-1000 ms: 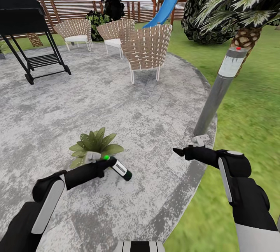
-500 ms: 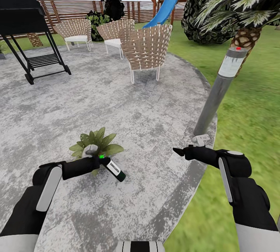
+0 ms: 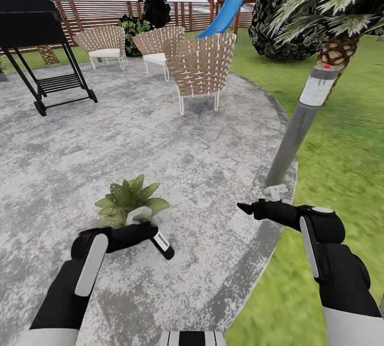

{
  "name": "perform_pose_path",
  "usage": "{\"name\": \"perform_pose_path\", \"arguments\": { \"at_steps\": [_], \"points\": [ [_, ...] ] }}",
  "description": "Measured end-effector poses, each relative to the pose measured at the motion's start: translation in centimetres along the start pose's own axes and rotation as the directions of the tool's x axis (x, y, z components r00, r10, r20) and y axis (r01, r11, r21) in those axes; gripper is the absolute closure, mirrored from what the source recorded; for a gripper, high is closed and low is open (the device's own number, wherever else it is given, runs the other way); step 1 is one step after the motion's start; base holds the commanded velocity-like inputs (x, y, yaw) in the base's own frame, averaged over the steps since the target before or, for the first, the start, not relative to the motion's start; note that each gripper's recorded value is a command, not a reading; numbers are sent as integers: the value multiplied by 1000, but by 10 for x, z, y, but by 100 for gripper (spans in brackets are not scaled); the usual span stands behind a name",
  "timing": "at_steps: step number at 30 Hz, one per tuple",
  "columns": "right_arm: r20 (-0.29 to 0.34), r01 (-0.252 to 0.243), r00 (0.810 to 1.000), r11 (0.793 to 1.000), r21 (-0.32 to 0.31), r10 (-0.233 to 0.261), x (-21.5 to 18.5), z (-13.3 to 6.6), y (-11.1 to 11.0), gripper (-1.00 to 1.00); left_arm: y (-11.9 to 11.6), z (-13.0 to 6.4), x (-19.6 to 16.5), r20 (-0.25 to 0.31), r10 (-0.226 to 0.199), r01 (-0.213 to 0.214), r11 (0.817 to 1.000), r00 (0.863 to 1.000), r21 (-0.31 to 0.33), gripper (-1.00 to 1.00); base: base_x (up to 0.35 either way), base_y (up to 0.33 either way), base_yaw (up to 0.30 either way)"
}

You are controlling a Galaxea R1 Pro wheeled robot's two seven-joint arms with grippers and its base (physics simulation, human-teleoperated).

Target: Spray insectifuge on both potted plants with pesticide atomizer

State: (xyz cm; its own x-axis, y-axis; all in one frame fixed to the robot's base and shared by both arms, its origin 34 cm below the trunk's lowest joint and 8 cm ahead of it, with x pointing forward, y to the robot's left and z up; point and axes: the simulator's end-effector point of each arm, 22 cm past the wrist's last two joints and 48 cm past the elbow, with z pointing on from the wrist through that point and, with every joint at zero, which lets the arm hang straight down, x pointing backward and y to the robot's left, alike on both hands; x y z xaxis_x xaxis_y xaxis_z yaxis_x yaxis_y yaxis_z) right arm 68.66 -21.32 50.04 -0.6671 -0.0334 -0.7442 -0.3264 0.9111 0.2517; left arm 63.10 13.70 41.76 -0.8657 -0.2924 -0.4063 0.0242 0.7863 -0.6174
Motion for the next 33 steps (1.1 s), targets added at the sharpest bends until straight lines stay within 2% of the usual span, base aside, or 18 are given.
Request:
{"name": "perform_pose_path", "arguments": {
  "at_steps": [2,5,8,9,11,16,25,29,33],
  "points": [
    [0,0,1000,1000,0,0,0,0,0,-100,10,10,12,-22,-25,23,998,999,-63,100,0,0,0],
    [0,0,1000,1000,1,0,0,0,-1,-100,24,19,27,-48,-49,43,993,998,-111,100,0,0,0],
    [0,0,1000,1000,2,0,0,0,-1,-100,49,33,39,-48,-97,88,983,994,-161,100,0,0,0],
    [1,1,1000,1000,2,-1,0,0,-1,-100,81,30,33,16,-142,142,965,990,-222,100,0,0,0],
    [1,1,1000,1000,2,-1,-1,-1,-1,-100,93,27,25,71,-174,186,955,982,-231,100,0,0,0],
    [1,1,1000,1000,0,-1,0,0,0,-100,109,22,15,147,-169,203,945,975,-255,100,0,0,0],
    [0,1,1000,1000,-1,-1,0,0,1,-100,108,24,15,159,-167,204,945,973,-255,100,-19,-77,0],
    [0,0,1000,1000,-2,0,0,0,1,-100,115,23,19,160,-171,212,932,972,-294,100,-27,-72,0],
    [-9,-4,1000,1000,0,4,2,1,2,-100,111,30,26,146,-166,205,925,975,-320,100,-6,-15,0]
  ]
}}
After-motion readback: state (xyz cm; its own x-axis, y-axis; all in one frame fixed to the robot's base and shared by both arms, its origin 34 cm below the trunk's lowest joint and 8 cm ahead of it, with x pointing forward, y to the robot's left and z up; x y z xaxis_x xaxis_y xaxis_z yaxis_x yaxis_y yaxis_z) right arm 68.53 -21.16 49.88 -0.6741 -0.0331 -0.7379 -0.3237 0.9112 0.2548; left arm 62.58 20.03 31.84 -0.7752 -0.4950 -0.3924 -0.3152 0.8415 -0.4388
